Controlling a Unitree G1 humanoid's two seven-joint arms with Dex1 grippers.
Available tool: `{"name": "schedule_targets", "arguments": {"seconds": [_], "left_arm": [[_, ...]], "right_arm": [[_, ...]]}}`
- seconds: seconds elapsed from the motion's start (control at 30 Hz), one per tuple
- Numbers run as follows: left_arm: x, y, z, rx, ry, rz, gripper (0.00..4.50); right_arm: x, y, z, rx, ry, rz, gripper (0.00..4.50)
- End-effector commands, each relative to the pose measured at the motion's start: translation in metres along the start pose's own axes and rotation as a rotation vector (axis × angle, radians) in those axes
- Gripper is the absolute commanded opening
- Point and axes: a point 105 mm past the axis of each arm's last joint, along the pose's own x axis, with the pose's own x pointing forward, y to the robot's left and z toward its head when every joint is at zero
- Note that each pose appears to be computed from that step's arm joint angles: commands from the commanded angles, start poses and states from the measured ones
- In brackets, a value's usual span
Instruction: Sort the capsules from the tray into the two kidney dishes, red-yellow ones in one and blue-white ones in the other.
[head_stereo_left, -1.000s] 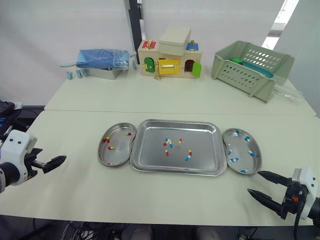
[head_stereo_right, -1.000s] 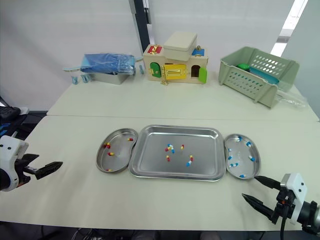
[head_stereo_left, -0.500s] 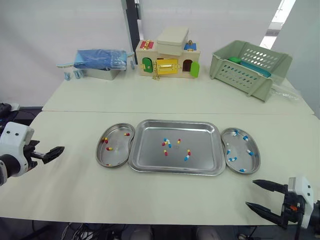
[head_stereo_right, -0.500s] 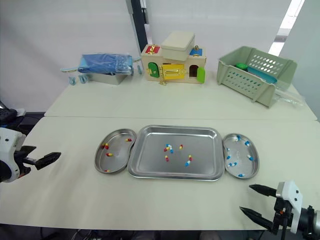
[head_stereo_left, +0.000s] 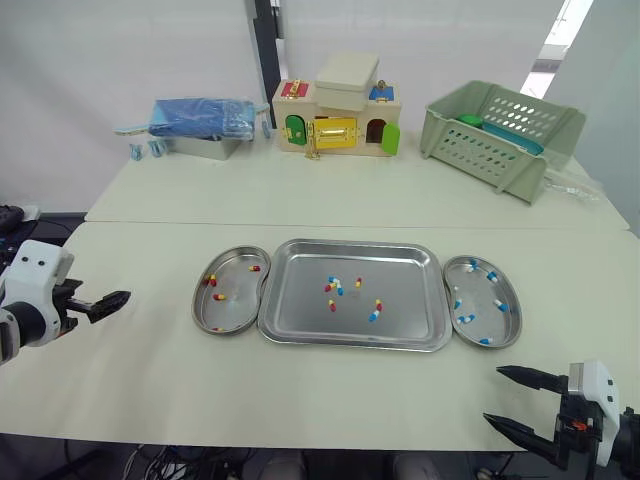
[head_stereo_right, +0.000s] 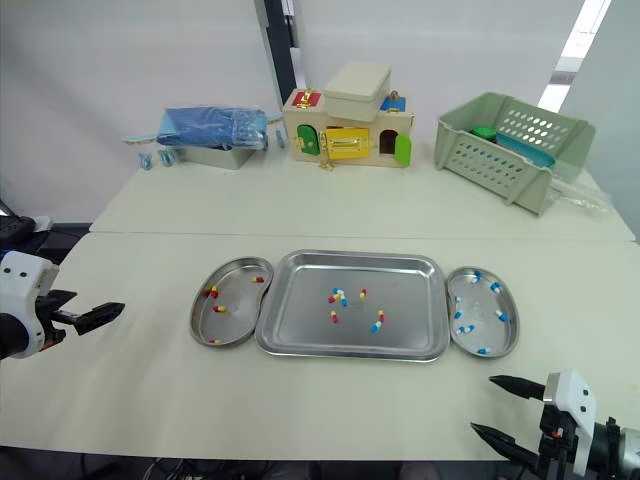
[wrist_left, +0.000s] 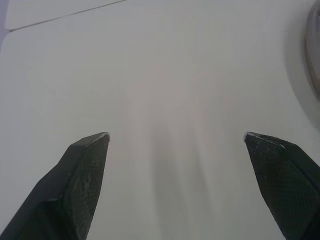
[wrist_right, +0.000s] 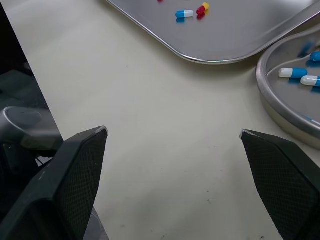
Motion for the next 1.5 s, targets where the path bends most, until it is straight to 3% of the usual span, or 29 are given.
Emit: {"name": "schedule_targets", "arguments": {"seconds": [0.03,0.3,0.6,0.77,1.03,1.13,1.27,1.5], "left_arm": [[0.004,-0.031,0.027,0.086,-0.064,-0.115,4.46],[0.010,-0.123,0.060,0.264,-0.156,-0.477,4.46],[0.008,-0.196,0.064,0.493,-0.192,-0.830,4.46],[0.025,-0.224,0.061,0.618,-0.203,-0.898,4.46],[0.049,-0.249,0.068,0.575,-0.245,-0.860,4.46],[0.054,-0.259,0.067,0.555,-0.239,-0.871,3.92],[0.057,-0.266,0.060,0.554,-0.224,-0.877,2.64],[0.061,-0.272,0.058,0.536,-0.213,-0.866,2.64]], "right_arm": [[0.007,0.010,0.005,-0.027,-0.035,0.019,4.50],[0.020,0.021,0.014,-0.044,-0.075,0.038,4.50],[0.036,0.032,0.029,-0.058,-0.128,0.016,4.50],[0.042,0.032,0.034,-0.051,-0.147,-0.018,4.50],[0.047,0.034,0.039,-0.040,-0.163,-0.045,4.50],[0.050,0.035,0.041,-0.035,-0.166,-0.048,4.50],[0.052,0.036,0.044,-0.033,-0.168,-0.051,4.50],[0.054,0.039,0.045,-0.027,-0.164,-0.050,4.50]]}}
